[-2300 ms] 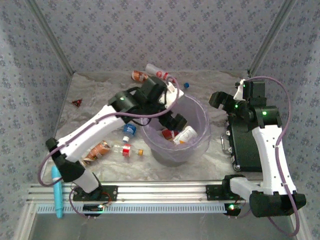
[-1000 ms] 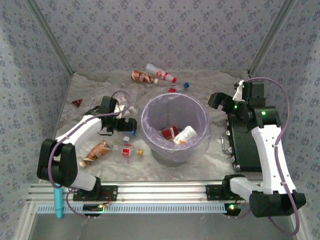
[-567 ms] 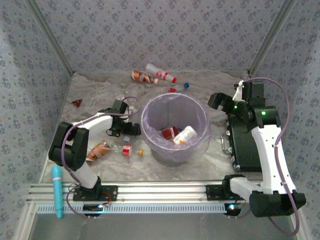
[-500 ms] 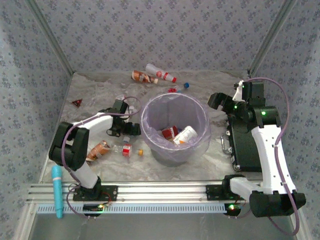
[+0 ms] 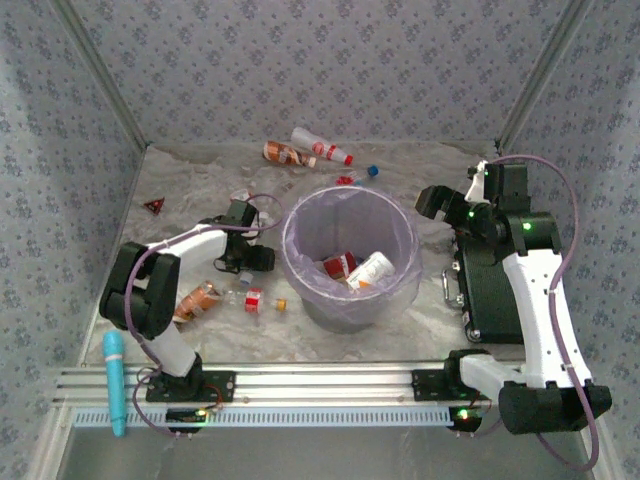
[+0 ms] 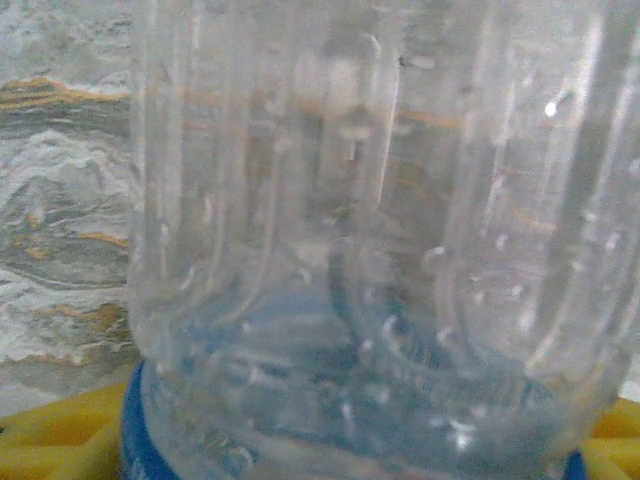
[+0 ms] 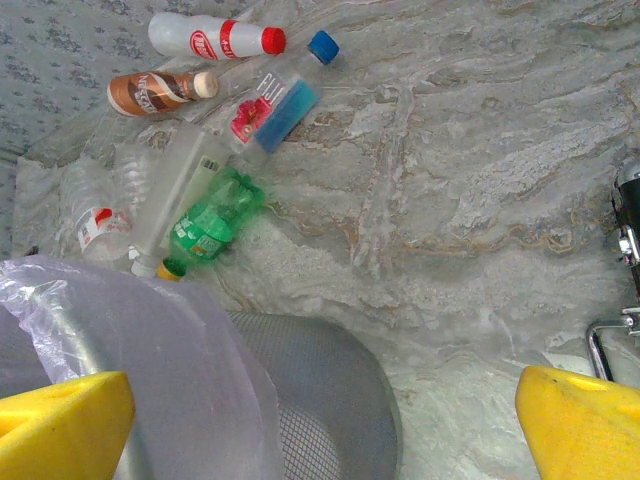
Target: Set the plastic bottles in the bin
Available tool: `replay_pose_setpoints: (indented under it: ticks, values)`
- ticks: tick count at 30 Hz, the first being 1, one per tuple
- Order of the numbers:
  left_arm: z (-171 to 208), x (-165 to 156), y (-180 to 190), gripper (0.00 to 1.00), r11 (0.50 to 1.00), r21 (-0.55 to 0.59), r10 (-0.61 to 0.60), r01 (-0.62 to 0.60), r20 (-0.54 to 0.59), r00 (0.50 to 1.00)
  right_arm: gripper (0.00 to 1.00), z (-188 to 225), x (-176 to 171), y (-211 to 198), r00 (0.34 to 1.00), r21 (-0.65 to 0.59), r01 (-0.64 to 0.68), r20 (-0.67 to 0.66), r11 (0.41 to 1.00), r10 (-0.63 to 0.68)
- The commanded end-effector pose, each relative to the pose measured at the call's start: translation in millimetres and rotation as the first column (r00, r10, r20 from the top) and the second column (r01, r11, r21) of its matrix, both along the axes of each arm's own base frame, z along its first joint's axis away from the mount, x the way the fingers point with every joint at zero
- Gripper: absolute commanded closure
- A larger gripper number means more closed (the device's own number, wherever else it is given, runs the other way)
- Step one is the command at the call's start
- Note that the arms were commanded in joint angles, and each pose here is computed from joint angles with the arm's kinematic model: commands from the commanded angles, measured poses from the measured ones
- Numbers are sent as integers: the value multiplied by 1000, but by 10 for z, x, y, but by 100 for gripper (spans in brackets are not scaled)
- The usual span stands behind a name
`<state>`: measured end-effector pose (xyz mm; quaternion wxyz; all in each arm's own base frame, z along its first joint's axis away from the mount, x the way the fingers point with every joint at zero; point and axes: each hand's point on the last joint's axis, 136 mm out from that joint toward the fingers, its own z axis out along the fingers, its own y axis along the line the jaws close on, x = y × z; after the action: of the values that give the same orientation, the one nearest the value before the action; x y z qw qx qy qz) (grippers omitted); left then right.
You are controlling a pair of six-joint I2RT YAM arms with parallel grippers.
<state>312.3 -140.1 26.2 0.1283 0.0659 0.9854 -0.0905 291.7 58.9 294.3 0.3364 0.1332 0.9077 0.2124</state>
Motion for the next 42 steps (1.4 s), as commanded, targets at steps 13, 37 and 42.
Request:
replay_pose_setpoints:
  ticks: [13, 37, 42]
  values:
    - [1421, 198, -32, 35, 995, -79, -27, 52, 285, 958, 2, 56, 13, 80, 999, 46, -29, 18, 998, 29]
    - [3717, -580, -1276, 100, 780, -152, -393, 607, 636, 664, 2, -38, 59, 121, 999, 41, -37, -4, 998, 37]
    - [3435, -634, -1688, 100, 737, -149, -484, 660, 565, 668, 2, -10, 35, 107, 999, 27, -33, -4, 999, 34]
